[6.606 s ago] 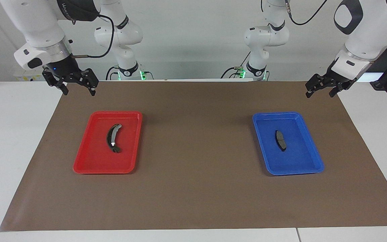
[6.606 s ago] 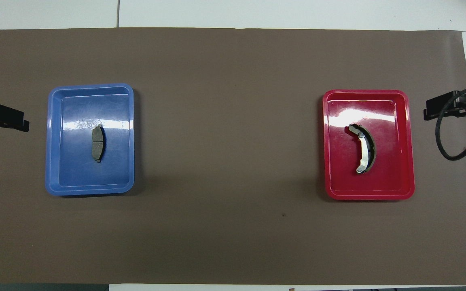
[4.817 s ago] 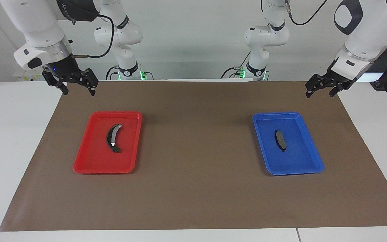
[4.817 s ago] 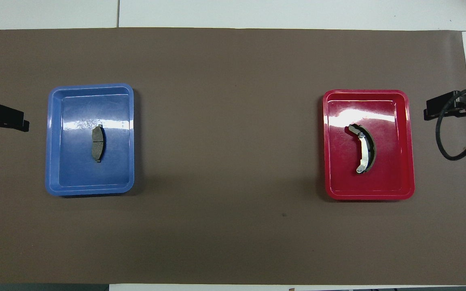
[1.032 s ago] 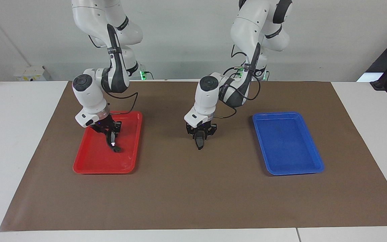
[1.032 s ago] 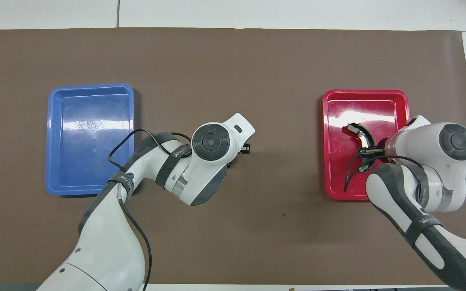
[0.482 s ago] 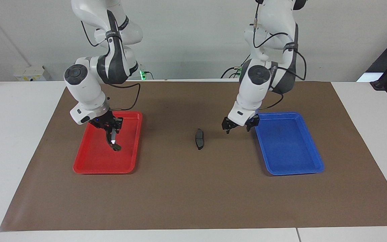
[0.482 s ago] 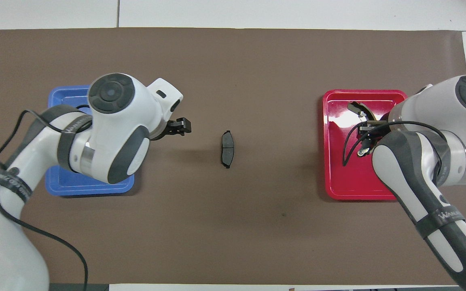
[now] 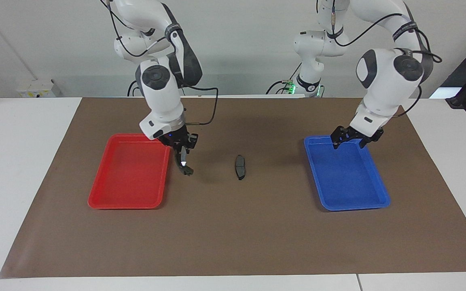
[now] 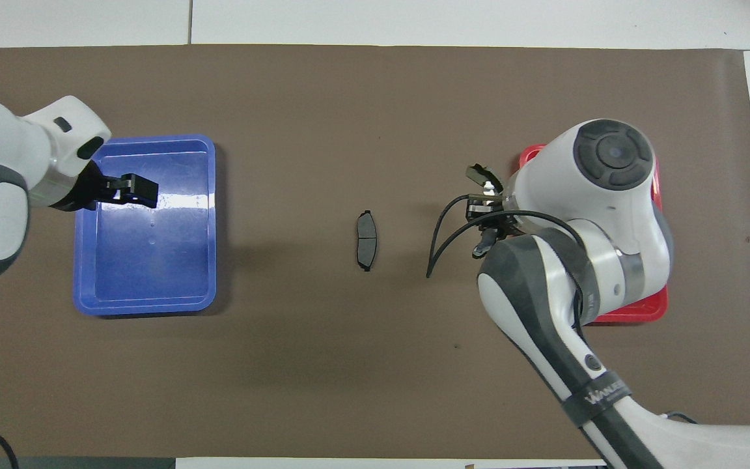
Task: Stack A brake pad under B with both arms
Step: 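Lift the curved pad with the right gripper while the left gripper withdraws, then lower the curved pad onto the flat pad with the right gripper and release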
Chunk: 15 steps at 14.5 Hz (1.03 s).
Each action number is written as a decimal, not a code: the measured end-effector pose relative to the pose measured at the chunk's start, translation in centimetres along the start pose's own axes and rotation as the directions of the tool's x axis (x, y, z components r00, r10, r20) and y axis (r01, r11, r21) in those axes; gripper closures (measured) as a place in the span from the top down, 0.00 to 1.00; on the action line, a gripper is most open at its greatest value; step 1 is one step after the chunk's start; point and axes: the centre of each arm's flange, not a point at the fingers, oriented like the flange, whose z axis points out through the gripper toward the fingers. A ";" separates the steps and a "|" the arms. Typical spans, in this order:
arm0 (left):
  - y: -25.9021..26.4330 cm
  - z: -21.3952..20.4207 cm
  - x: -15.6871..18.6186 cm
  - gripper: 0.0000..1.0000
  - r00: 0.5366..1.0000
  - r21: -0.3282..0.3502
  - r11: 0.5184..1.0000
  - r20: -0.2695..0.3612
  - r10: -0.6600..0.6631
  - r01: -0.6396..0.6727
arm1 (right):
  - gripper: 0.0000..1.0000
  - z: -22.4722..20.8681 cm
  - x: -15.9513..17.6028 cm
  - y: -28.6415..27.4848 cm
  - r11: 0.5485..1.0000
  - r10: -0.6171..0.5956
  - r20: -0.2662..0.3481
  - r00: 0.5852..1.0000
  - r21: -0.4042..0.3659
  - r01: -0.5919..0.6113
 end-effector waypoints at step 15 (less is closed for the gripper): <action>-4.7 -9.4 -0.7 1.00 0.996 -0.010 0.999 0.087 0.036 -0.036 | 0.42 9.4 -2.1 -15.2 0.994 0.102 -0.038 0.994 -0.027 -0.103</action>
